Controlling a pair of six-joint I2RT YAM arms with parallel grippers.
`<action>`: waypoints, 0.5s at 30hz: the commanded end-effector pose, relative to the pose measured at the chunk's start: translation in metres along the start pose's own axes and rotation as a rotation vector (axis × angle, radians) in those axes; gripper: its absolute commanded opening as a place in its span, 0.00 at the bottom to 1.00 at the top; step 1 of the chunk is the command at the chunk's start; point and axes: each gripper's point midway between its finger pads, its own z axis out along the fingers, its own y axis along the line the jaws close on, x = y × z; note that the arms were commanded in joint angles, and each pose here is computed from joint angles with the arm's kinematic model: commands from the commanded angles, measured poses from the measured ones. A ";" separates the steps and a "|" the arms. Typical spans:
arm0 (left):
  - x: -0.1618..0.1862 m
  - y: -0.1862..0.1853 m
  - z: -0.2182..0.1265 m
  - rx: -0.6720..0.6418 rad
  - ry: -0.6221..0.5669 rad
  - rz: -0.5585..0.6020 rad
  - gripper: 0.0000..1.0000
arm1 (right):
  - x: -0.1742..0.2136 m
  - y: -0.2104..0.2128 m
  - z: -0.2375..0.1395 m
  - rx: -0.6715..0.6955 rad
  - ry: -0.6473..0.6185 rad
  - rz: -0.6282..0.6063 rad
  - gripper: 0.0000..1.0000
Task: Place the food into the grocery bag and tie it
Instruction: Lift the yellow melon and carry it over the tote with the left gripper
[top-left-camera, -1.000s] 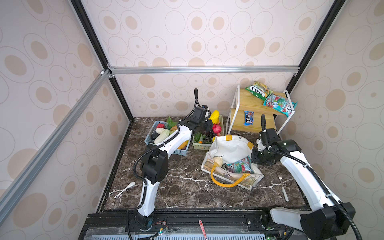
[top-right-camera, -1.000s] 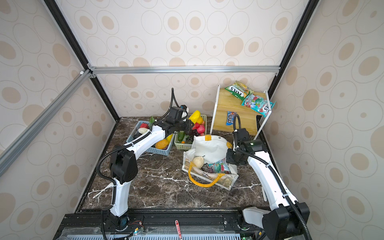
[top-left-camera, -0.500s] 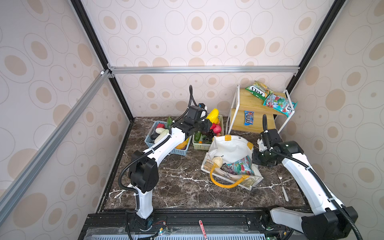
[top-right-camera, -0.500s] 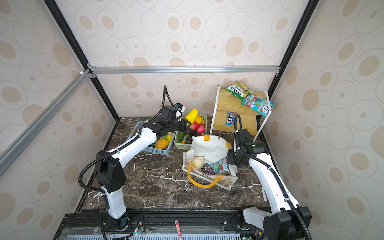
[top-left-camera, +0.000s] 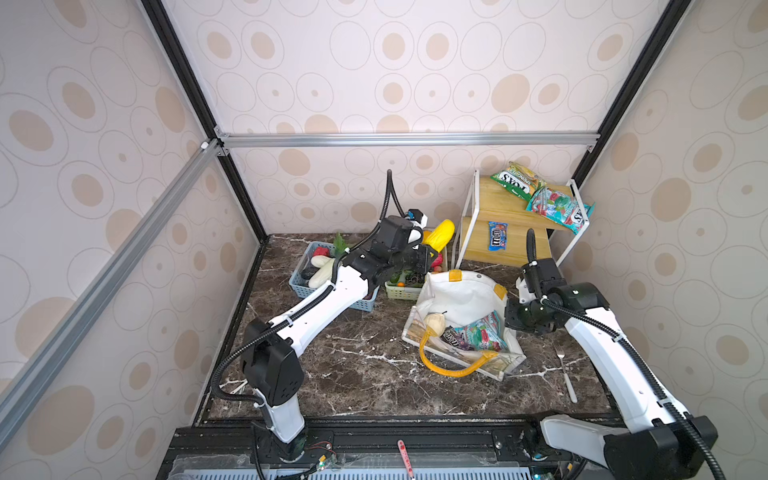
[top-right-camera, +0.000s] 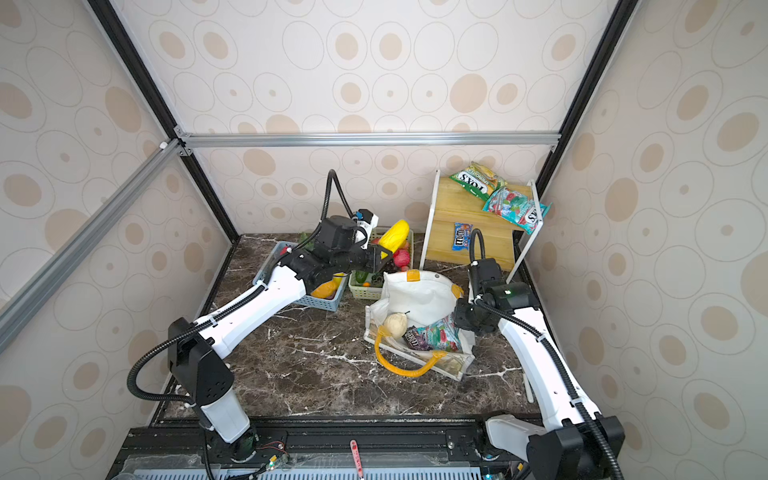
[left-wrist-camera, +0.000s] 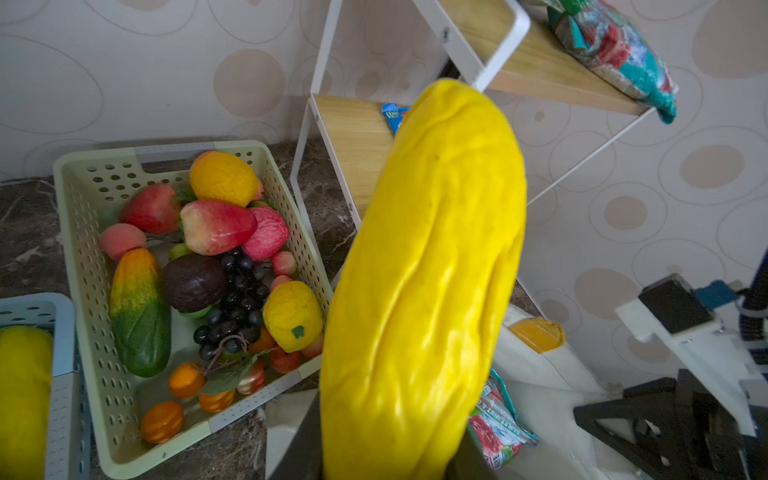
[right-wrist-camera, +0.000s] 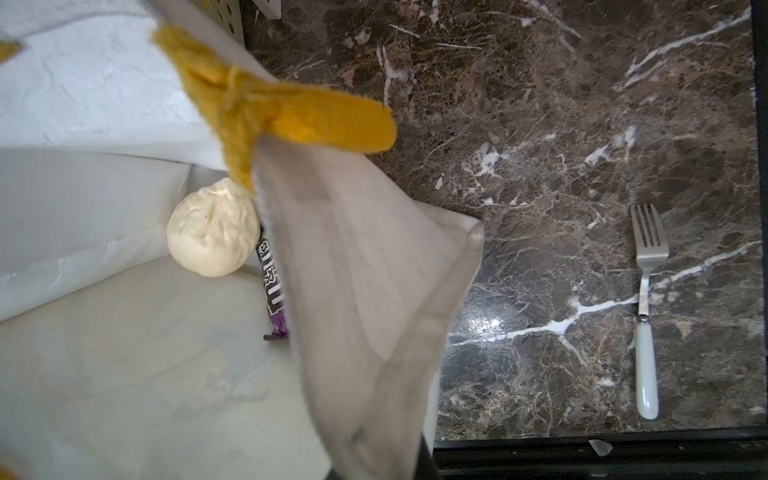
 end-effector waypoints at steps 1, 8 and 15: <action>0.005 -0.020 -0.014 0.032 0.003 0.050 0.32 | 0.006 -0.006 -0.011 0.018 -0.003 0.021 0.09; 0.018 -0.040 -0.014 0.056 0.019 0.080 0.32 | 0.009 -0.007 -0.014 0.016 -0.013 0.027 0.09; 0.036 -0.062 -0.009 0.076 0.054 0.117 0.32 | 0.009 -0.007 -0.013 0.013 -0.018 0.021 0.09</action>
